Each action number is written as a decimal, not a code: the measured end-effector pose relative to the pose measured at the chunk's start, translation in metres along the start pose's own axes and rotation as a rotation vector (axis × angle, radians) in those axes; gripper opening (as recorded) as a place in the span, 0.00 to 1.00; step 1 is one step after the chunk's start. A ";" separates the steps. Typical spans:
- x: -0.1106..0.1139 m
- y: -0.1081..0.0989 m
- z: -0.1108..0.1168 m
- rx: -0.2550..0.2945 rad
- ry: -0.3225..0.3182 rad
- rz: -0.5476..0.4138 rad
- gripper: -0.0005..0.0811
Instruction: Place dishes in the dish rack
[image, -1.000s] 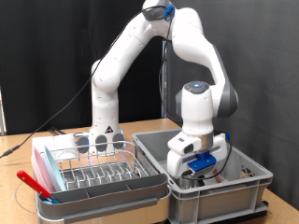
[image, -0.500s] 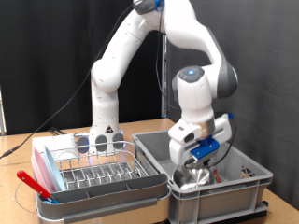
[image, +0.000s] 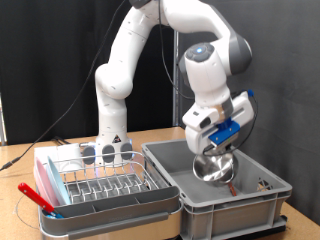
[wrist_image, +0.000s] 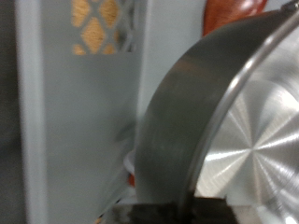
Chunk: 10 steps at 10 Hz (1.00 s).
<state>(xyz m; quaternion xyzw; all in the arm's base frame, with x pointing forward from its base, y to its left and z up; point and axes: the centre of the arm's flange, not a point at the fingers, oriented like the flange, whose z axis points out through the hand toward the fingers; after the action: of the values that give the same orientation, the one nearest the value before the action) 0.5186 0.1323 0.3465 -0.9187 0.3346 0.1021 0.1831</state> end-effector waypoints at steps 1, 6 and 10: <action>-0.003 -0.003 -0.013 0.010 -0.013 0.005 0.03; -0.015 0.001 -0.032 -0.040 -0.071 0.020 0.03; -0.023 0.035 -0.078 -0.210 -0.261 0.010 0.03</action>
<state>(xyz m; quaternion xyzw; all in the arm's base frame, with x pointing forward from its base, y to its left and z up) 0.4830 0.0894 0.4151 -0.9102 0.2998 0.2559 0.1274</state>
